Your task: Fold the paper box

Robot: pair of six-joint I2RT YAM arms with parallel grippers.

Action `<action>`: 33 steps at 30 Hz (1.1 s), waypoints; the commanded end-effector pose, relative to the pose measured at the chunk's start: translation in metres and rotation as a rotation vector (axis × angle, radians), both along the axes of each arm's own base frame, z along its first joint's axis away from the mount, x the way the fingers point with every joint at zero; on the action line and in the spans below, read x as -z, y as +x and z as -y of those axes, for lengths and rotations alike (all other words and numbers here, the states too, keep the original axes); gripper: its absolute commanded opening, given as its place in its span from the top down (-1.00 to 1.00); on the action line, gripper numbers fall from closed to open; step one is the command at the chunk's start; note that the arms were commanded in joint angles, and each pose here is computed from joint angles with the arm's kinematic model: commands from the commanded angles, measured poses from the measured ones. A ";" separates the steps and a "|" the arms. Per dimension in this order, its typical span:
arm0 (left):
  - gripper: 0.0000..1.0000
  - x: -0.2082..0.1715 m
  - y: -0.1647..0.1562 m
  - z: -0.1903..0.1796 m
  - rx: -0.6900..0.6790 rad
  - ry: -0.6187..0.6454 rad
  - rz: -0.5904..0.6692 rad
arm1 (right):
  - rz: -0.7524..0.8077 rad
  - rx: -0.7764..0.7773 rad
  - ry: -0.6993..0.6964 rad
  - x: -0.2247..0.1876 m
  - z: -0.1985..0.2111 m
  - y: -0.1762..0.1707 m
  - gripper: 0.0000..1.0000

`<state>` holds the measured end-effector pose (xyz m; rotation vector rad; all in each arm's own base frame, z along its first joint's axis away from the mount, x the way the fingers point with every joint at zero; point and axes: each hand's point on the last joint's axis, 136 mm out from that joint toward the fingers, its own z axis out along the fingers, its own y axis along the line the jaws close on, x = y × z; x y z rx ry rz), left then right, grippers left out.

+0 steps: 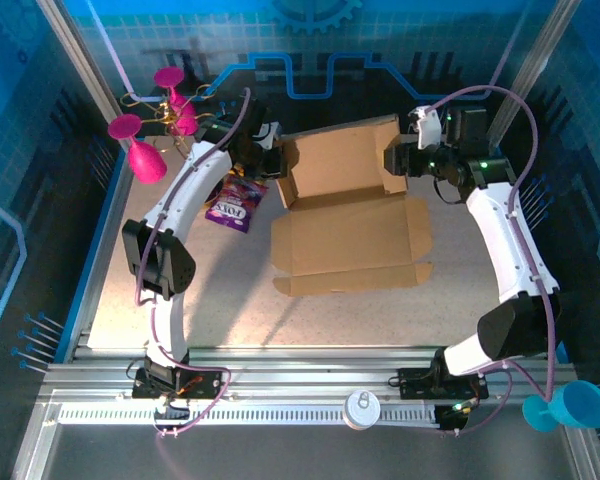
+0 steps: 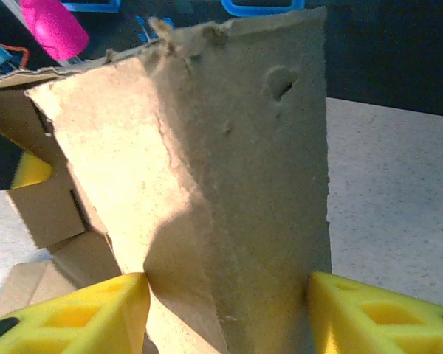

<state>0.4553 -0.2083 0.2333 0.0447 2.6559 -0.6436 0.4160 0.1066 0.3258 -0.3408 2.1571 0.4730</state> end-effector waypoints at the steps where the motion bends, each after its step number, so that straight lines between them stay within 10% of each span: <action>1: 1.00 -0.030 -0.003 0.004 -0.005 -0.040 0.052 | 0.039 0.071 -0.131 -0.003 0.009 0.008 -0.07; 33: 1.00 -0.031 -0.004 0.008 -0.026 -0.041 0.040 | 0.083 0.402 -0.559 0.002 0.039 0.040 0.99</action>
